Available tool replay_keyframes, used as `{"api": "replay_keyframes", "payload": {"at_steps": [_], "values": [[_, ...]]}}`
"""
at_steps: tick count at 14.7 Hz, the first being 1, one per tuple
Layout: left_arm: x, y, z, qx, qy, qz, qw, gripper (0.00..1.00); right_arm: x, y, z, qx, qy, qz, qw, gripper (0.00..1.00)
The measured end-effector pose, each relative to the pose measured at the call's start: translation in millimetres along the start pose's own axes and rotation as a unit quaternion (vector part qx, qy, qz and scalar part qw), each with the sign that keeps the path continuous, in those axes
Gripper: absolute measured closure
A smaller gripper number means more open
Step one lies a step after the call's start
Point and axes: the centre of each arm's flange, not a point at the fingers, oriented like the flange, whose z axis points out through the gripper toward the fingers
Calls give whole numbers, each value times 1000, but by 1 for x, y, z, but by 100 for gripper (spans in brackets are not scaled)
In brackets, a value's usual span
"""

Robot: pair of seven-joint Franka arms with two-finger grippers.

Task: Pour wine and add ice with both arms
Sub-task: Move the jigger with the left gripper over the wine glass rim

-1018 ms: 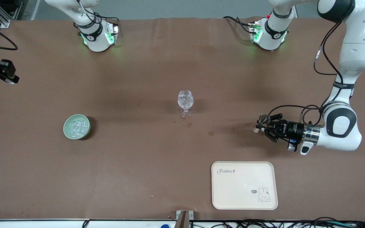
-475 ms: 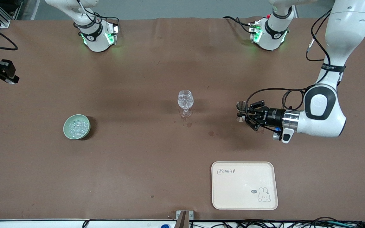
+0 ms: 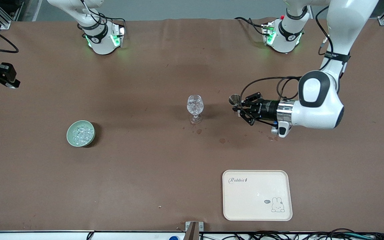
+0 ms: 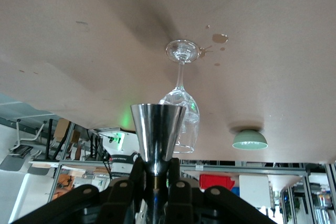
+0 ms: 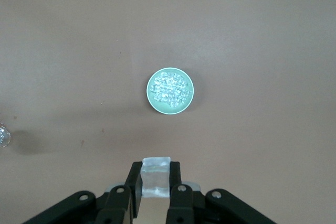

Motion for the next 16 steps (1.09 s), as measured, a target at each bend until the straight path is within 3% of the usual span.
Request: {"api": "replay_keyframes", "payload": {"at_steps": [9, 16], "values": [[-56, -7, 68, 4, 77, -55, 995, 79, 0, 0, 0, 0, 0, 0, 1000, 76], [-77, -13, 95, 9, 168, -72, 983, 79, 0, 0, 0, 0, -1, 0, 1000, 76]]}}
